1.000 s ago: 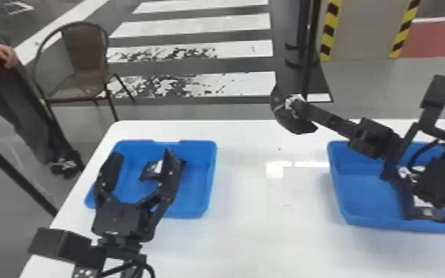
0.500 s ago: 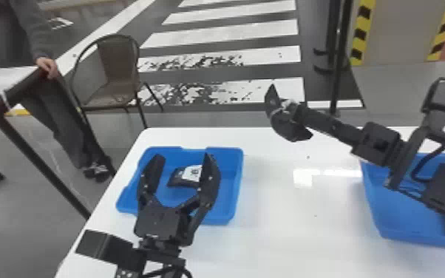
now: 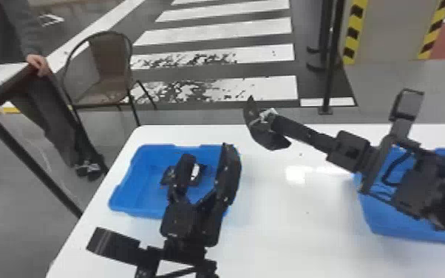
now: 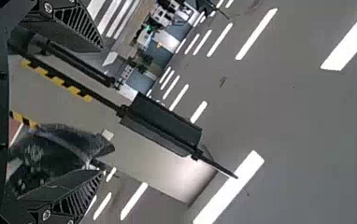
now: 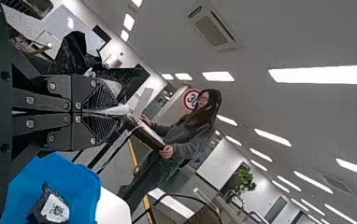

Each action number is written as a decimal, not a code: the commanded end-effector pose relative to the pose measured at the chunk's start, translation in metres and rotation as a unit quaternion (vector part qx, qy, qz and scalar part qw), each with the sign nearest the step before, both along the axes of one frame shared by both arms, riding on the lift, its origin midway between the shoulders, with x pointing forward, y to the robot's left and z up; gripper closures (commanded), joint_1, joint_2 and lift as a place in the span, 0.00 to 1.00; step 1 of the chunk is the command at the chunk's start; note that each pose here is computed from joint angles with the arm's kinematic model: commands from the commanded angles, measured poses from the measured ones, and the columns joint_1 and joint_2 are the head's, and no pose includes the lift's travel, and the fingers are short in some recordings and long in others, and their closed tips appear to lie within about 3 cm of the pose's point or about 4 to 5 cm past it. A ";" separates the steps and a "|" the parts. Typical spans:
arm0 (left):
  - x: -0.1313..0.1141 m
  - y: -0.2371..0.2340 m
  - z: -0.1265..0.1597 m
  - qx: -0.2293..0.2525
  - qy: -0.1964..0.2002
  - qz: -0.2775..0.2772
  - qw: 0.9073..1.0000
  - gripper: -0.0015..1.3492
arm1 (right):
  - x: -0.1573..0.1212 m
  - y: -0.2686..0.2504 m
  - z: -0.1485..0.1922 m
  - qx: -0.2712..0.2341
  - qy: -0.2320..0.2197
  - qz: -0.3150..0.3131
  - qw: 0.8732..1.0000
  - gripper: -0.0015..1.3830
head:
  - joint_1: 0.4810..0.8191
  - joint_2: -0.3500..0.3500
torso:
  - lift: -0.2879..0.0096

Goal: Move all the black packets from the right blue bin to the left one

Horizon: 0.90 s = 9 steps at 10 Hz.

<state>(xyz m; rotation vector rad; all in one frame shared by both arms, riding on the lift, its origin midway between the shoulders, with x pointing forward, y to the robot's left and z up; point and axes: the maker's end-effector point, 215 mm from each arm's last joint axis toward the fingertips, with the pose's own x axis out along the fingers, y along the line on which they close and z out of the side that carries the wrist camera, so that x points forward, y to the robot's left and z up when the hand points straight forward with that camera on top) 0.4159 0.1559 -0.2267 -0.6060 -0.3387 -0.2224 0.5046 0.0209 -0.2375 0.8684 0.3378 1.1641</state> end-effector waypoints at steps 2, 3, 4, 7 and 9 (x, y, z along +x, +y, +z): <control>0.000 -0.013 0.003 -0.014 0.000 -0.016 1.000 0.08 | -0.009 0.022 -0.008 -0.004 0.007 0.019 1.000 0.84 | 0.57 0.80 | 0.50; 0.000 -0.015 0.004 -0.014 -0.001 -0.019 1.000 0.08 | -0.013 0.028 -0.009 -0.006 0.008 0.027 1.000 0.84 | 0.58 0.81 | 0.50; -0.001 -0.017 0.004 -0.009 -0.002 -0.019 1.000 0.08 | -0.017 0.036 -0.012 -0.009 0.008 0.033 0.999 0.84 | 0.59 0.82 | 0.50; 0.000 -0.019 0.001 0.018 0.000 -0.018 1.000 0.08 | -0.031 0.057 -0.016 -0.013 0.012 0.055 0.998 0.84 | 0.61 0.86 | 0.50; 0.001 -0.017 0.000 0.031 0.001 -0.014 0.999 0.08 | -0.040 0.067 -0.015 -0.009 0.013 0.068 0.998 0.84 | 0.63 0.88 | 0.50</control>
